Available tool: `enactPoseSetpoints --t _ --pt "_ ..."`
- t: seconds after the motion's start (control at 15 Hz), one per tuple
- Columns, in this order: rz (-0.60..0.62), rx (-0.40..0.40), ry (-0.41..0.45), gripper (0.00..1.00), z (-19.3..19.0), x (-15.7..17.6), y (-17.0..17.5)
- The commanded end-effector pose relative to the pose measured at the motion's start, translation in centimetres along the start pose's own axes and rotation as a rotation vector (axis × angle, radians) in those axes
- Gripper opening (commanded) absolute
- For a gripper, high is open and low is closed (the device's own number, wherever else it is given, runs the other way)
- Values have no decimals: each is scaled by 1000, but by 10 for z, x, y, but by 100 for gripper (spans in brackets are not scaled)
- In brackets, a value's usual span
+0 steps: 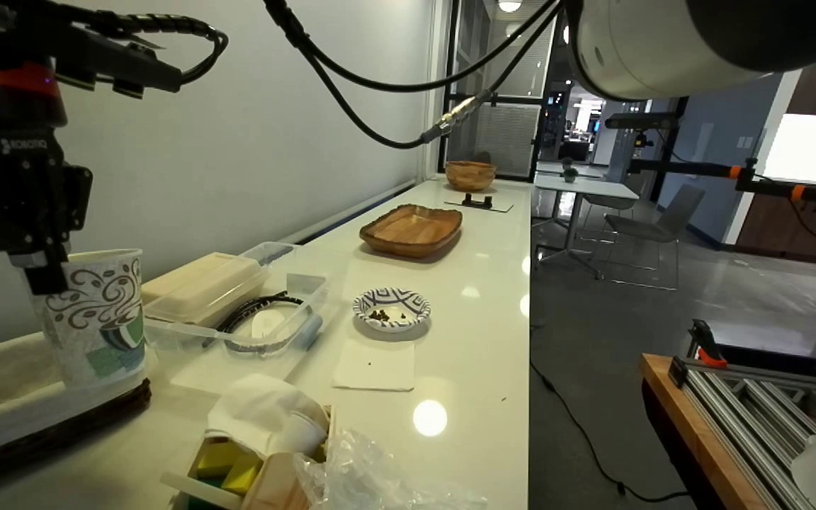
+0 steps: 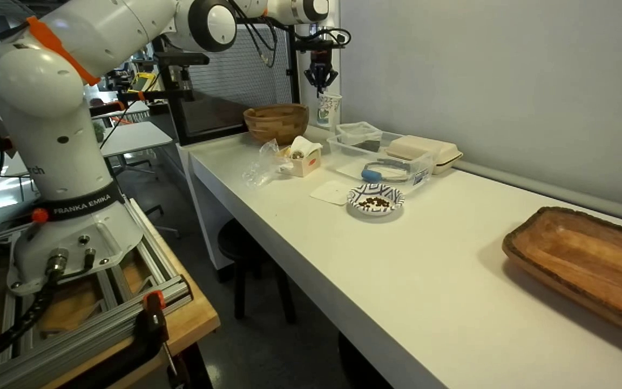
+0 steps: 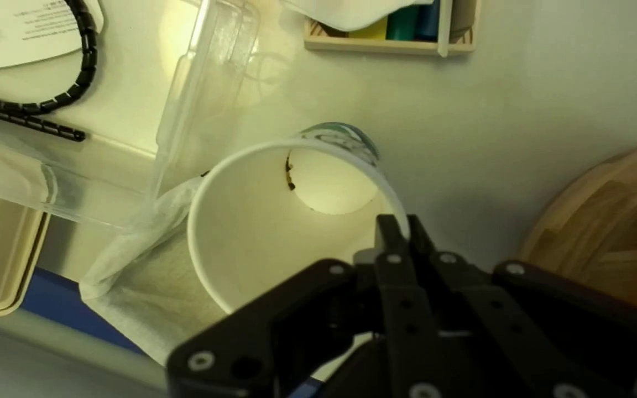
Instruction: Pour the contents in the coffee cup into the black and white bowl.
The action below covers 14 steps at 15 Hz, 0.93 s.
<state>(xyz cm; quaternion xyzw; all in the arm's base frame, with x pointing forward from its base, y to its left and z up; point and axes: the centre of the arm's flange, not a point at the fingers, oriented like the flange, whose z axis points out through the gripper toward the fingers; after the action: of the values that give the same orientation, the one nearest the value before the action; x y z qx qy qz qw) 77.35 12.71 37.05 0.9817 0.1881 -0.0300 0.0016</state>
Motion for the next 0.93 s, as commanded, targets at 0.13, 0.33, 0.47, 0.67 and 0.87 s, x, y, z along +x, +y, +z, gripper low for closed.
enactPoseSetpoints --t 0.13,0.33,0.47,0.67,0.87 --pt "-51 -60 3 1 34 22 -21" --pt "-79 -115 22 1 52 34 -29" --pt "-105 -127 45 1 69 43 -38" --pt "-138 -140 80 1 93 55 -53" --pt "-156 -136 112 1 110 60 -64"
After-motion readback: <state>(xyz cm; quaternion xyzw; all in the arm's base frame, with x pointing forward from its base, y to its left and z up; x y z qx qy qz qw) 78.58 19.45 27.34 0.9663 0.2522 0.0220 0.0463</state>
